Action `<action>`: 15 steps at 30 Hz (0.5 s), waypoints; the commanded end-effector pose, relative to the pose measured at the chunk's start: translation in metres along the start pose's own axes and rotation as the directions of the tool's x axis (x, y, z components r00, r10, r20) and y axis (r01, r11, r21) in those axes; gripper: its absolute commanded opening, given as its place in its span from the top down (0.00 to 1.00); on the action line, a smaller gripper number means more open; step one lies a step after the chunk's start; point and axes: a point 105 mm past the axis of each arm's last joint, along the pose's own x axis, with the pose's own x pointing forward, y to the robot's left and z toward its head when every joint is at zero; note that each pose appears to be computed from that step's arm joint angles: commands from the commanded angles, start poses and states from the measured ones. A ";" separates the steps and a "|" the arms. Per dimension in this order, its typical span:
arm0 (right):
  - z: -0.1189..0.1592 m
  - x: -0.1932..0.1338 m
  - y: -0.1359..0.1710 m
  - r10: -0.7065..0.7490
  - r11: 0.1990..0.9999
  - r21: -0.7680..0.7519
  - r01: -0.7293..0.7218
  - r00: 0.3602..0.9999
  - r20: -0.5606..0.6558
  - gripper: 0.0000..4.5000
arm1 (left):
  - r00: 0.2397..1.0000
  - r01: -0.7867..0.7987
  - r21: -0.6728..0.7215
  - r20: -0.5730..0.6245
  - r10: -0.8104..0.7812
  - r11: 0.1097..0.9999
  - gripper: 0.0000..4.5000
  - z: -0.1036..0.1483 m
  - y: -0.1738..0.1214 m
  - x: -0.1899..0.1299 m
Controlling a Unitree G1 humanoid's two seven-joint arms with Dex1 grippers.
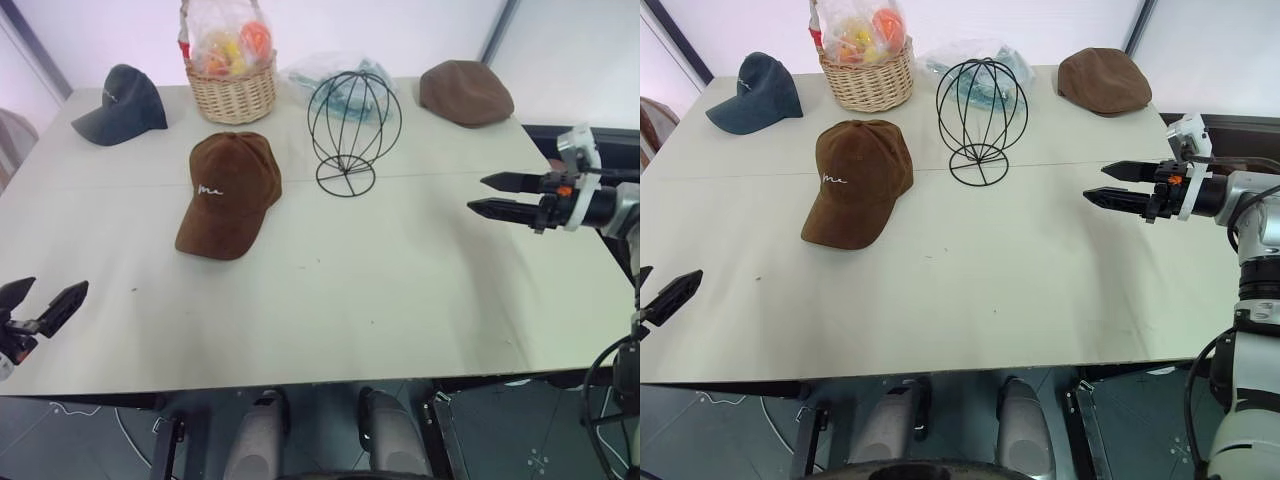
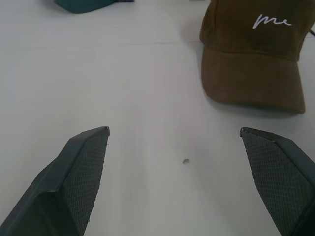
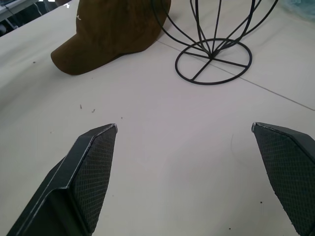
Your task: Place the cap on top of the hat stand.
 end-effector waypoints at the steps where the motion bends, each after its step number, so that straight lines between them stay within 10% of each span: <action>1: 0.017 0.001 0.004 0.016 0.999 -0.047 -0.015 0.999 0.033 0.00 | 0.999 -0.040 0.099 0.006 0.040 0.994 0.01 0.007 0.005 0.003; 6: 0.024 0.021 0.035 0.153 0.987 -0.063 -0.150 0.987 0.050 0.00 | 0.989 -0.025 0.479 -0.115 0.091 0.877 0.01 -0.006 0.007 0.018; 15: 0.025 0.038 0.065 0.221 0.974 -0.057 -0.217 0.973 0.068 0.00 | 0.997 0.023 0.958 -0.002 -0.073 0.286 0.01 -0.014 -0.011 0.046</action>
